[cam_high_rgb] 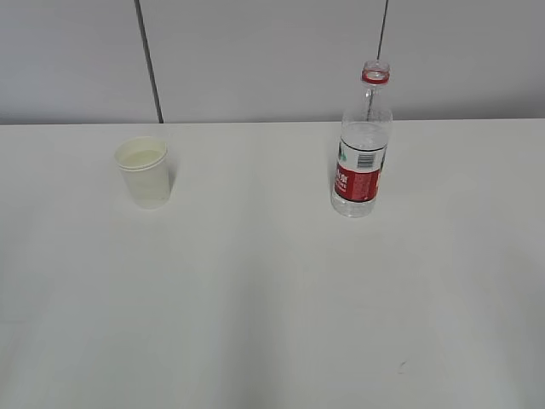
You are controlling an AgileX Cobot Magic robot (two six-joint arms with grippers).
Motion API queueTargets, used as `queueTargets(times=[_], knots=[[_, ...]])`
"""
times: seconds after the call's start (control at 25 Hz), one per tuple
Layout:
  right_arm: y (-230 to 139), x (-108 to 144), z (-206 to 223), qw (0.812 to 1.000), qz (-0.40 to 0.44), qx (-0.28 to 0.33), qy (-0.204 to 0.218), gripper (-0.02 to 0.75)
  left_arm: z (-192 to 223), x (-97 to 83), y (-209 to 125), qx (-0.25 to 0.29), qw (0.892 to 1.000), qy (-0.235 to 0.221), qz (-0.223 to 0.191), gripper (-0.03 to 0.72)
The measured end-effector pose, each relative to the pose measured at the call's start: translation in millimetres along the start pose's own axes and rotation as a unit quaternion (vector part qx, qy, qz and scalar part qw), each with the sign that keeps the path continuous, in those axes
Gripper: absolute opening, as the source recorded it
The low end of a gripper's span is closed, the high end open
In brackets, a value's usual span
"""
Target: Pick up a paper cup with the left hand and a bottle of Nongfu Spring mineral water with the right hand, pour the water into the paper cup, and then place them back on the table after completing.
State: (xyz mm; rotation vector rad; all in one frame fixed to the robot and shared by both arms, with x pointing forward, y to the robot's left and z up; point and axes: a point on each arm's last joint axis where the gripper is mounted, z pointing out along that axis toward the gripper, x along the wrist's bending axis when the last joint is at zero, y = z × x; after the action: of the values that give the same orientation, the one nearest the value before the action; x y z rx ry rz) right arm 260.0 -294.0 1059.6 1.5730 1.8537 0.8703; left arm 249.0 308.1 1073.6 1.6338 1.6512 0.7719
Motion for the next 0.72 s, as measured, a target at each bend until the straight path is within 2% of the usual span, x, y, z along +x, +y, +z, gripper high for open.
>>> queueTargets(times=[0.2,0.32,0.72], knots=[[-18.0,0.7,-13.7,0.998,-0.006,-0.067,-0.001,0.535,-4.7,1.4,-13.8,-0.056,0.998,-0.014,-0.004,0.258],[-23.8,1.0,-19.5,0.996,-0.007,-0.092,-0.001,0.535,-5.1,0.9,-21.1,-0.067,0.998,-0.023,0.006,0.258],[-30.9,1.3,-16.9,0.996,-0.025,-0.081,0.0,0.535,-6.5,-2.4,-25.3,-0.074,0.995,-0.043,0.042,0.258]])
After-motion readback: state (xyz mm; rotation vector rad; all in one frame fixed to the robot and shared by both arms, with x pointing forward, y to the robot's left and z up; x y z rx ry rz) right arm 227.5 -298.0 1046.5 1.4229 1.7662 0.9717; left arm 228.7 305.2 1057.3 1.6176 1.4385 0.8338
